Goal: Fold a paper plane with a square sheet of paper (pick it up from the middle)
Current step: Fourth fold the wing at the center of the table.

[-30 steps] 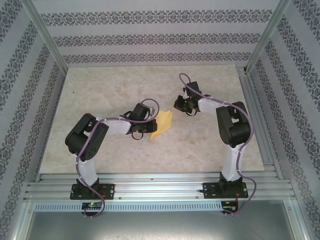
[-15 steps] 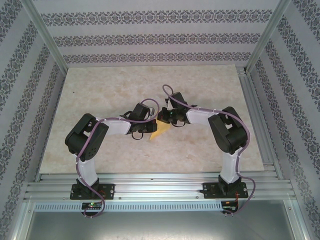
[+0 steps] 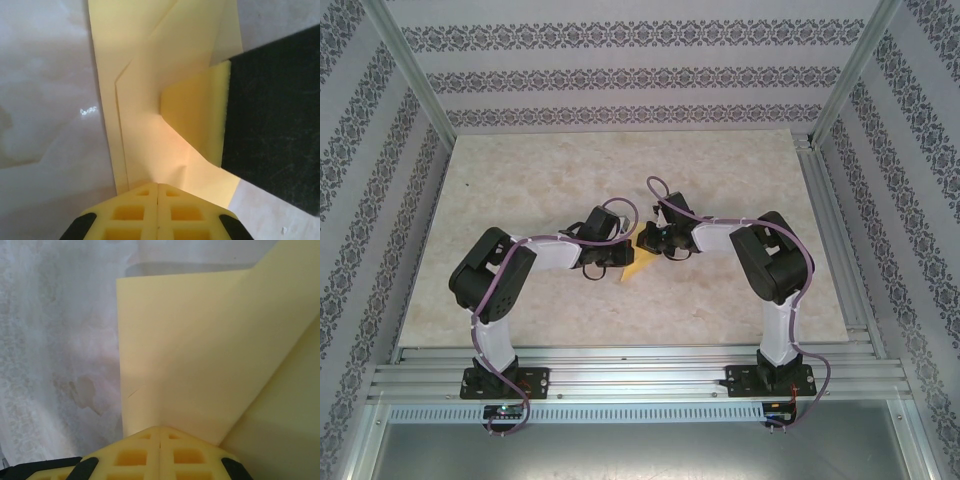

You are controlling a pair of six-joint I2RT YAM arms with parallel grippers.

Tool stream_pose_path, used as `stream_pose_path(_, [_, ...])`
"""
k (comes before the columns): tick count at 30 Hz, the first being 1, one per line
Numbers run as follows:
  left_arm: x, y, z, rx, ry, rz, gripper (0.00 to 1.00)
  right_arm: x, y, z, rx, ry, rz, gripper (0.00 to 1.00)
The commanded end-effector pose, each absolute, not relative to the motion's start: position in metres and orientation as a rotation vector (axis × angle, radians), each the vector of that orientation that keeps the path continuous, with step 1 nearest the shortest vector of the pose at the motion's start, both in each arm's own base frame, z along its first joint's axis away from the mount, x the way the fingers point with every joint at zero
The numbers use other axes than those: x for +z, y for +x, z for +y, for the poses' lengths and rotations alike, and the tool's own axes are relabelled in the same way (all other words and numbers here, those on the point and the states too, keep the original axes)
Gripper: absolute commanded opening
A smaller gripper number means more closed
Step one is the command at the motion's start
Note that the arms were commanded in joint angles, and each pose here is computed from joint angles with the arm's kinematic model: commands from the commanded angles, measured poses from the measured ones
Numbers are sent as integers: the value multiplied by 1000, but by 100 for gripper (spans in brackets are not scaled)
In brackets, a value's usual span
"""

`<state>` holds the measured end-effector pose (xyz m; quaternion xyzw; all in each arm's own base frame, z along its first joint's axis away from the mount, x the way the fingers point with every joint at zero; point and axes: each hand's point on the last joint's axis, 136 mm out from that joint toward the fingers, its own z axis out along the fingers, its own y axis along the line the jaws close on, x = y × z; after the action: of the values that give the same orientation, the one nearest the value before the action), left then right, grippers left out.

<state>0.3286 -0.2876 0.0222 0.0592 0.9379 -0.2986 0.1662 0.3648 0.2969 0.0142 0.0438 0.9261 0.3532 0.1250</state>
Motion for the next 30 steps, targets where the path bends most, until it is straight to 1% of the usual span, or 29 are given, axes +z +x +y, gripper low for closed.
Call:
stream_pose_path(1, [38,311,-293,-954,182,2702,12,-21,355,284,953,199,2776,2])
stream_pose_path(3, [52,312,-299,-1007,197,2668,17,-24,353,283,946,204,2782,1])
stream_pose_path(5, [56,313,-301,-1017,209,2659,19,-27,352,282,937,205,2786,1])
stream_pose_path(9, [49,315,-301,-992,229,2686,20,-31,351,282,929,217,2799,1])
stream_pose_path(13, [38,313,-303,-992,239,2718,19,-34,349,281,924,218,2808,1])
stream_pose_path(21, [17,309,-288,-865,220,2793,18,-39,347,279,899,228,2831,1])
stream_pose_path(26, [12,302,-285,-866,212,2809,17,-41,347,277,877,225,2842,1])
stream_pose_path(30, [9,296,-283,-867,210,2824,15,-42,346,276,866,228,2850,1])
